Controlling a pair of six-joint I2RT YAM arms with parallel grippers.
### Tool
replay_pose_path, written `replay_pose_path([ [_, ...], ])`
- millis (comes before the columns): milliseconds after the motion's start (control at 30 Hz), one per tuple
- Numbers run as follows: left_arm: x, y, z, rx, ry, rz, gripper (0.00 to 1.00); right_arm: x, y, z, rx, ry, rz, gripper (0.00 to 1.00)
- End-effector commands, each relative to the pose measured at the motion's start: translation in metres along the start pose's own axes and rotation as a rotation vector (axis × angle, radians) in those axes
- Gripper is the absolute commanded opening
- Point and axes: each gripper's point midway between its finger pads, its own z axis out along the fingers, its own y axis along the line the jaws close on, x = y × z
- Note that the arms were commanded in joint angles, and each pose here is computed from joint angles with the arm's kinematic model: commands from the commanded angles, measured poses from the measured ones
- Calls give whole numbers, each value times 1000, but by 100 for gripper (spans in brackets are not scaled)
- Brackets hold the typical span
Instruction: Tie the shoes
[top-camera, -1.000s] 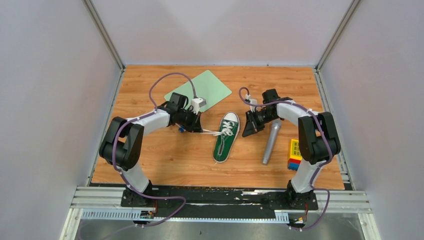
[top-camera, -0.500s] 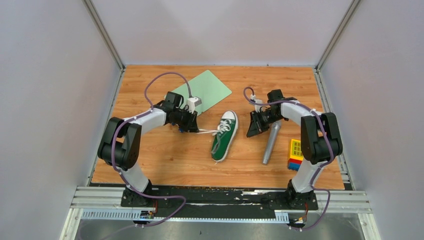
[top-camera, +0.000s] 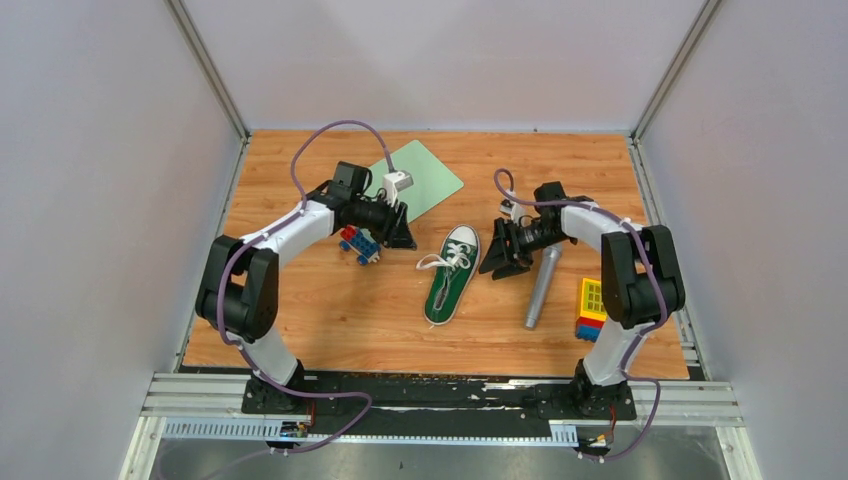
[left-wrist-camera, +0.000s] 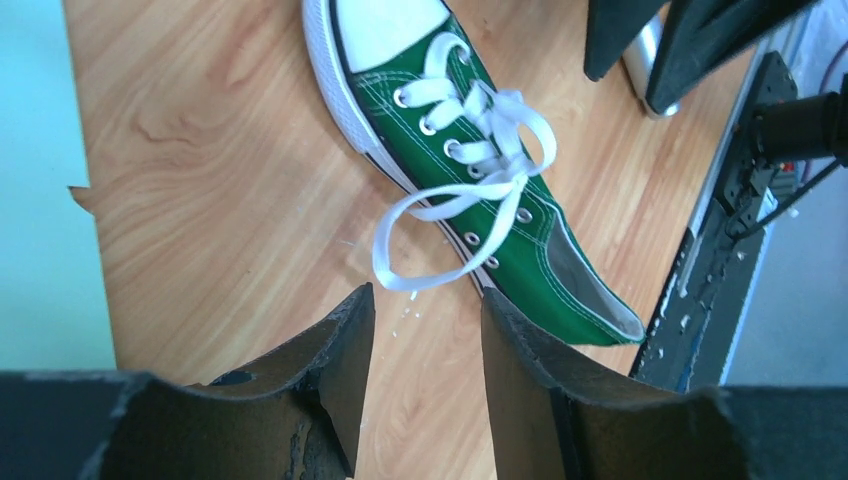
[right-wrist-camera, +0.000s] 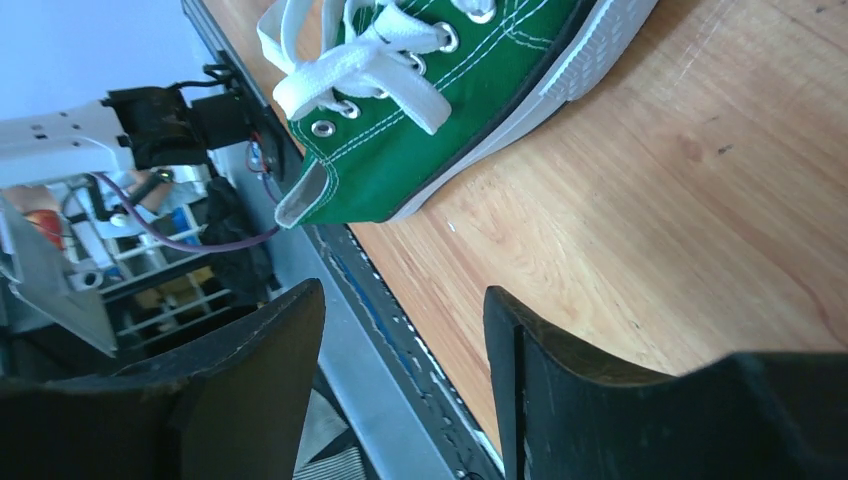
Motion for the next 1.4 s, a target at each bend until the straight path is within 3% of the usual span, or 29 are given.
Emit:
replay_pose_path([
  [0,3,-28,-11,111,12,89,51,-11,9,8,-64,-6,90,59],
  [200,36,-35,6,194,132,282,52,-48,9,16,-32,-35,-40,57],
  [433,32,-26,25,214,204,454,53,-60,2,39,4,2,-82,53],
  [867,40,-21,56,238,243,456,49,-54,-2,50,-8,51,-204,54],
  [967,41,-13,64,201,255,436,43,-54,-4,54,-10,60,-208,44],
  [1033,40,-9,67,186,264,409,35,-54,-2,53,-18,62,-215,29],
  [1167,43,-5,66,151,294,348,8,-52,2,44,-5,65,-252,4],
  [1233,45,-1,62,117,313,317,0,-50,2,35,14,57,-267,0],
  [1367,52,4,47,43,355,264,0,-45,-8,14,85,31,-275,0],
])
